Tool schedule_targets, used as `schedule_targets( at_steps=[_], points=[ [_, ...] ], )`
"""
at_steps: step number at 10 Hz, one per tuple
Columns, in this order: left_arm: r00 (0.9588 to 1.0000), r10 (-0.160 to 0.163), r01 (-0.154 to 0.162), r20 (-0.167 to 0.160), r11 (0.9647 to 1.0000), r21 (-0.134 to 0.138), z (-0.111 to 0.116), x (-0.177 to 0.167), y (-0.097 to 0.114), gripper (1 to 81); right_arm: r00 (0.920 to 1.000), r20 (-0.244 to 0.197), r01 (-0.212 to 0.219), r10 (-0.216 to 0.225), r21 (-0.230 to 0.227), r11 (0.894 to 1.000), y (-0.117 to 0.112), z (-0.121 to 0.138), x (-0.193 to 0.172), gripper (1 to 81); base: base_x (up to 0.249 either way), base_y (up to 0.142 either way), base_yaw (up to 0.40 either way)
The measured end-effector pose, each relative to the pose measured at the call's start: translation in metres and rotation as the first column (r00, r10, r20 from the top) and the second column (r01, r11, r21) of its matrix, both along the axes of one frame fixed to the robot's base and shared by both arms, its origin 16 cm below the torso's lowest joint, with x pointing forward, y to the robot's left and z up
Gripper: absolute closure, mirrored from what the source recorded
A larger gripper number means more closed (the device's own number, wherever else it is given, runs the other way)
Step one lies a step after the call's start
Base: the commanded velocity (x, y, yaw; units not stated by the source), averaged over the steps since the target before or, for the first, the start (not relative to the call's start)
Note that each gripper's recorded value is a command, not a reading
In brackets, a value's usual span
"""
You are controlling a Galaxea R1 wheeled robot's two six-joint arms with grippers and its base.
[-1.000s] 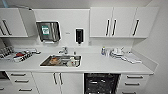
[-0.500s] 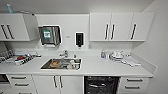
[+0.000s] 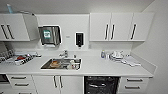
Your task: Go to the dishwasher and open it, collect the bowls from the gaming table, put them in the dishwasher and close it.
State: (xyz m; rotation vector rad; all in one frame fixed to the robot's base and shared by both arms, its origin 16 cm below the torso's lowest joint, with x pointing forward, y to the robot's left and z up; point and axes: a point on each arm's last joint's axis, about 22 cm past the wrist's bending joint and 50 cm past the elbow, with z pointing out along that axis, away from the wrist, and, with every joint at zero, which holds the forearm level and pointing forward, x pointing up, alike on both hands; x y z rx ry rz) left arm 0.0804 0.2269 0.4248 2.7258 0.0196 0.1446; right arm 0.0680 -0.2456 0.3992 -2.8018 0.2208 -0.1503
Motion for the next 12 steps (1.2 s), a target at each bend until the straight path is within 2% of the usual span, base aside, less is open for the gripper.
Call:
schedule_targets(
  at_steps=[2, 3, 5, 8, 12],
  points=[
    [1.0000, 0.000, 0.000, -0.006, 1.0000, -0.004, -0.002, -0.006, -0.016, 1.0, 1.0000, -0.002, -0.004, 0.004, -0.012, 1.000, 0.008, -0.001, -0.004, 1.0, 0.000, 0.000, 0.000],
    [0.9998, 0.000, 0.000, -0.018, 1.0000, -0.002, -0.001, -0.016, -0.017, 1.0, 0.9999, -0.012, -0.006, 0.006, -0.002, 1.000, 0.016, 0.002, -0.013, 1.0, 0.000, 0.000, 0.000],
    [0.9991, 0.000, 0.000, -0.042, 1.0000, 0.009, 0.003, -0.036, -0.011, 1.0, 0.9992, -0.039, -0.007, 0.007, -0.003, 1.000, 0.015, 0.007, -0.036, 1.0, 0.000, 0.000, 0.000],
    [0.9974, 0.000, 0.001, -0.072, 1.0000, 0.008, 0.008, -0.065, -0.011, 1.0, 0.9976, -0.069, -0.007, 0.007, 0.001, 1.000, 0.019, 0.013, -0.066, 1.0, 0.000, 0.000, 0.000],
    [0.9978, 0.000, 0.000, -0.067, 1.0000, 0.008, 0.015, -0.085, -0.011, 1.0, 0.9982, -0.060, -0.008, 0.008, 0.004, 1.000, 0.021, 0.019, -0.082, 1.0, 0.000, 0.000, 0.000]
  ],
)
